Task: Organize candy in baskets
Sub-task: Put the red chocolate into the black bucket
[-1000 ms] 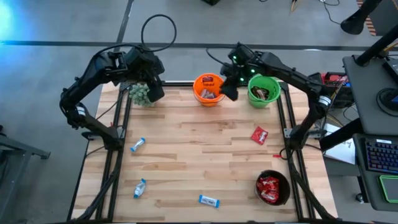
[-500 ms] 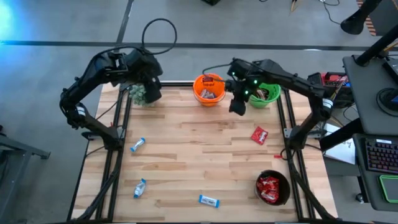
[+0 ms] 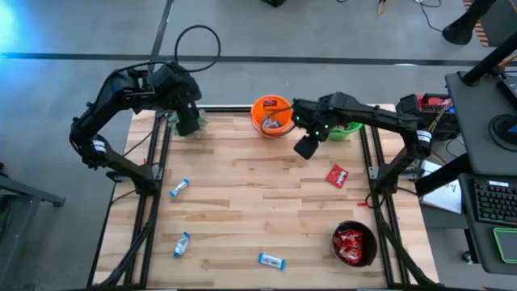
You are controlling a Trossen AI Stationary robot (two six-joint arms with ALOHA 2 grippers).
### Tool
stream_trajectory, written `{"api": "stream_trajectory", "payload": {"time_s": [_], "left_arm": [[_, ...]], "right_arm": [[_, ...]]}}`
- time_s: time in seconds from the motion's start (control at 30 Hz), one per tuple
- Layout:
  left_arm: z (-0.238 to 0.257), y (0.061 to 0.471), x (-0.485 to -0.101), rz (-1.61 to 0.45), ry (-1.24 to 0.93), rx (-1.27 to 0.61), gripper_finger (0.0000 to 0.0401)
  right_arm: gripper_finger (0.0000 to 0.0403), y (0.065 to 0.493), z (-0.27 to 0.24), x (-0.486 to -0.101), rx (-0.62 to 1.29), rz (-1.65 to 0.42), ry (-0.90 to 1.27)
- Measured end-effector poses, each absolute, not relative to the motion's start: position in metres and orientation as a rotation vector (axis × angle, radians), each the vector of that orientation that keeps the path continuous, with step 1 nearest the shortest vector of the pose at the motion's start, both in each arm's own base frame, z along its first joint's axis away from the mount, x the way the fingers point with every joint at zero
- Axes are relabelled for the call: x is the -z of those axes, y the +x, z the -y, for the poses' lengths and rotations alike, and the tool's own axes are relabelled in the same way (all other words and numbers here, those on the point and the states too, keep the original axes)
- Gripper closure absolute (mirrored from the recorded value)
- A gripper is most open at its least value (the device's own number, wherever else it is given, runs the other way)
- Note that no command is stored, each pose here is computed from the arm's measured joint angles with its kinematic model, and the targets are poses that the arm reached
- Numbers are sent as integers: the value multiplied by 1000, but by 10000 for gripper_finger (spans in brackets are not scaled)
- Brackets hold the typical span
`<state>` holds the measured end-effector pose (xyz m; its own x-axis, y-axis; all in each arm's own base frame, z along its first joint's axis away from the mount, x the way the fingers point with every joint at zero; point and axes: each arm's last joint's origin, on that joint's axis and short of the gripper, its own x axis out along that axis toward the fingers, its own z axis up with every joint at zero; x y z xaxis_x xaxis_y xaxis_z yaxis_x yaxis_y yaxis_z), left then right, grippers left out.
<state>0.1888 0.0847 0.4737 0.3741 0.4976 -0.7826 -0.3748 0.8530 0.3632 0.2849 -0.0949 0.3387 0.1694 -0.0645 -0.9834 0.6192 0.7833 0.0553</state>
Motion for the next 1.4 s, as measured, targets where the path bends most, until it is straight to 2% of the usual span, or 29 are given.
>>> {"api": "stream_trajectory", "payload": {"time_s": [0.33, 0.7, 1.0, 1.23, 1.4], "left_arm": [[-83, 185, -476, -1043, 155, -549, 221], [-83, 184, -477, -1048, 181, -534, 221], [-82, 182, -478, -1047, 198, -525, 221], [-81, 179, -479, -1042, 206, -522, 221], [-81, 179, -479, -1042, 206, -522, 221]], "right_arm": [[222, 266, 86, -262, 700, -1593, 673], [207, 246, 76, -217, 854, -1719, 805], [206, 244, 67, -190, 957, -1586, 1000], [206, 229, 58, -176, 1053, -1601, 1040], [206, 217, 55, -170, 1092, -1539, 1090]]}}
